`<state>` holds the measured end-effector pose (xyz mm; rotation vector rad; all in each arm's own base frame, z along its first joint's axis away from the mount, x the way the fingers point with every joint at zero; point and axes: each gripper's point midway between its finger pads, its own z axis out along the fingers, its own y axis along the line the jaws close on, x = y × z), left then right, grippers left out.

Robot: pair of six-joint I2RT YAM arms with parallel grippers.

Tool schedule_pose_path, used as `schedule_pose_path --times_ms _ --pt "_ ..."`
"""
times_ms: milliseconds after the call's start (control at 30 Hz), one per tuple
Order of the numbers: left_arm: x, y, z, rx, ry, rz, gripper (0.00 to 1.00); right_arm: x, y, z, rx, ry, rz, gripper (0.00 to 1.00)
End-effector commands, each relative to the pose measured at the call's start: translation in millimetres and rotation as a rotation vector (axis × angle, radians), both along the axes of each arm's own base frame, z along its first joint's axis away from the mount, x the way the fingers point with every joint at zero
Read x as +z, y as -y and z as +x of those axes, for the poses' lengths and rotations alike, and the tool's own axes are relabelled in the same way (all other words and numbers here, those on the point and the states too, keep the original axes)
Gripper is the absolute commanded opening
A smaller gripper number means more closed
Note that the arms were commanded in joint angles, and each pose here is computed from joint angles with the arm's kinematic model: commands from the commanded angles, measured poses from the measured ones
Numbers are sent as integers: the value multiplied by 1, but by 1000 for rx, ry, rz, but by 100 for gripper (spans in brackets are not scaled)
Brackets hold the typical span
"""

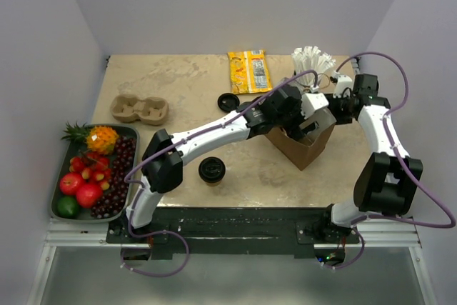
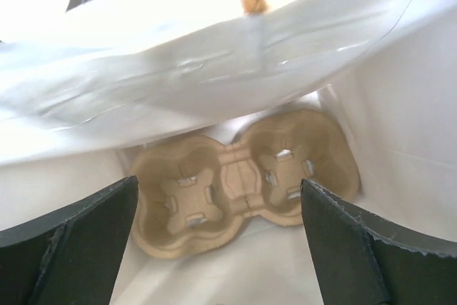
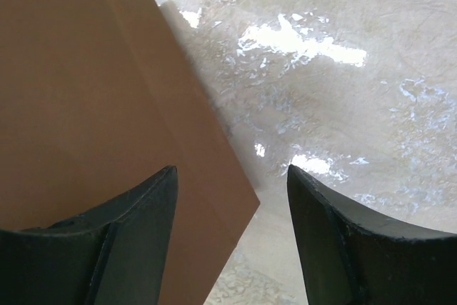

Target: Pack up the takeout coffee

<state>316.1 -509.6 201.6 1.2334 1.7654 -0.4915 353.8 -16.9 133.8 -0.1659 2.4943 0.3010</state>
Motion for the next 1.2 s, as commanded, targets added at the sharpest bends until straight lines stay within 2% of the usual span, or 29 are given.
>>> schedule_pose_path --times_ms 0,167,267,300,367,433,533,700,867,933,967,1033,1067,1167 --pt "48 -8 -11 -18 -20 -76 99 40 -5 3 30 83 23 67" --pt "91 -9 -17 -111 -30 -205 99 87 -5 9 31 167 30 68" --pt "139 -12 -21 -193 -9 -340 99 116 -3 13 13 233 36 68" --pt "158 -13 -33 -266 -9 -387 99 121 -1 14 3 245 42 69" --pt "178 -14 -35 -307 24 -430 99 126 1 16 -37 249 90 69" --pt "187 -16 -40 -352 25 -441 99 131 4 16 -60 245 121 68" --pt "184 -26 -35 -350 14 -422 99 157 2 19 -49 316 146 68" --pt "211 -67 -32 -378 78 -439 99 216 -21 -2 108 505 134 72" --pt "178 -98 -34 -463 105 -327 99 250 -36 -34 190 637 92 73" --pt "169 -104 -13 -366 84 -317 98 254 -28 -39 125 636 57 73" --pt "157 -103 2 -283 -8 -332 97 252 -24 -40 87 622 48 73" --pt "166 -108 36 -131 -49 -390 93 238 -8 -42 -3 560 4 73" --pt "159 -104 46 -59 -137 -429 92 233 -6 -44 -17 537 -2 73" --pt "169 -99 62 -4 -118 -488 91 206 -5 -54 -17 437 -9 73"
